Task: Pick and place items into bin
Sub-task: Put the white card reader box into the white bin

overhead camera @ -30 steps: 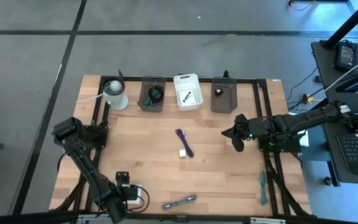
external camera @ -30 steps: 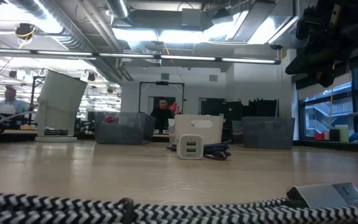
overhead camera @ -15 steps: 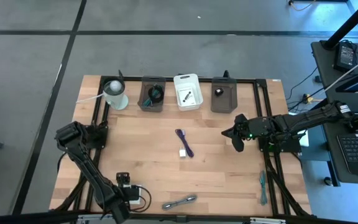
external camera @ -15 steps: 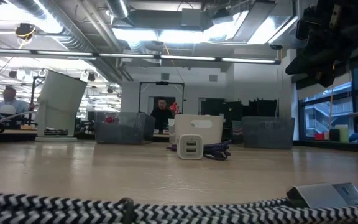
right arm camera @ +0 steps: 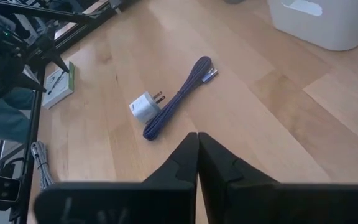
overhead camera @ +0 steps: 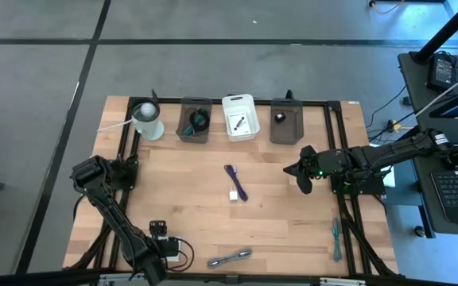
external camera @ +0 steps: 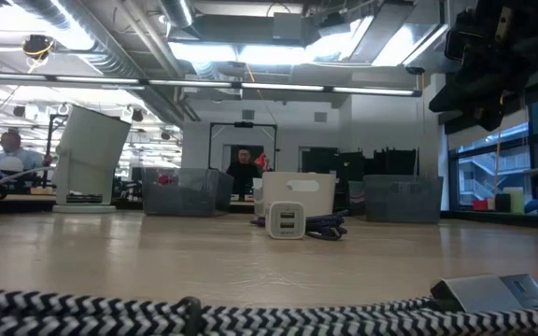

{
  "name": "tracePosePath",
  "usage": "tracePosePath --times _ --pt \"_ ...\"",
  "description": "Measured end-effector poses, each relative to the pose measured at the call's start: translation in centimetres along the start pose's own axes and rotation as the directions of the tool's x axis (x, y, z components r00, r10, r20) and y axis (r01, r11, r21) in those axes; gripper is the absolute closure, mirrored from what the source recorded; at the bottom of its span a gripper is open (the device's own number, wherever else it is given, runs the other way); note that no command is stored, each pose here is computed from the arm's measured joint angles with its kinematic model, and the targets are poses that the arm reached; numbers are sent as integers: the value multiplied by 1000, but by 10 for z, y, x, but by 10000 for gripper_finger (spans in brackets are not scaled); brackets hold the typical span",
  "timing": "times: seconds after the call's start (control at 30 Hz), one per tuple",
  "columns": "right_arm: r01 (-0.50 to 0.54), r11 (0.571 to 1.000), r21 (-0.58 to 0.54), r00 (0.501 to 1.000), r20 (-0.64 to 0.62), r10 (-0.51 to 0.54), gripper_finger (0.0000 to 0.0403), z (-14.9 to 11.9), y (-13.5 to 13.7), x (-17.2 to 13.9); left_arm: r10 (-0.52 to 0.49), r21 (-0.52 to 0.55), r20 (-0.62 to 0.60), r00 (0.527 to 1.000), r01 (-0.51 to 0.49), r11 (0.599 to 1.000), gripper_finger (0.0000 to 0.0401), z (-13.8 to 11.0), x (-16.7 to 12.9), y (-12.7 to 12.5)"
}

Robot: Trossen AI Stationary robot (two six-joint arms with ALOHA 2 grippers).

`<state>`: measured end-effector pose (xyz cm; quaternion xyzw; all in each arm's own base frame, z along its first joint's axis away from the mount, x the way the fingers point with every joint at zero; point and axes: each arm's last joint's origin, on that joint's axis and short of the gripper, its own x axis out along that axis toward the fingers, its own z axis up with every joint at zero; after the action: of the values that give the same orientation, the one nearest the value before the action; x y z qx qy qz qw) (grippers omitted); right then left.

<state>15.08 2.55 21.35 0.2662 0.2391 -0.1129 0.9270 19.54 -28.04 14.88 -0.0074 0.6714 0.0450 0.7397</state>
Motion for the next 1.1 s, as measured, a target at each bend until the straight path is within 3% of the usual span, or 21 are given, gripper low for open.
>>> tracePosePath --times 0.47,0.73,0.97,1.1 --pt "0 1000 0 1000 0 0 391 0 0 0 29 -91 12 999 -28 995 8 10 2 8" --pt "0 1000 -4 1000 0 0 391 0 0 0 187 -221 -16 982 -186 957 8 43 6 48" --pt "-2 1000 1 1000 2 2 391 0 0 0 216 -343 -38 976 -216 914 8 75 11 81" --pt "-2 1000 0 1000 2 2 391 0 0 0 197 -346 -55 979 -204 916 8 87 11 93"
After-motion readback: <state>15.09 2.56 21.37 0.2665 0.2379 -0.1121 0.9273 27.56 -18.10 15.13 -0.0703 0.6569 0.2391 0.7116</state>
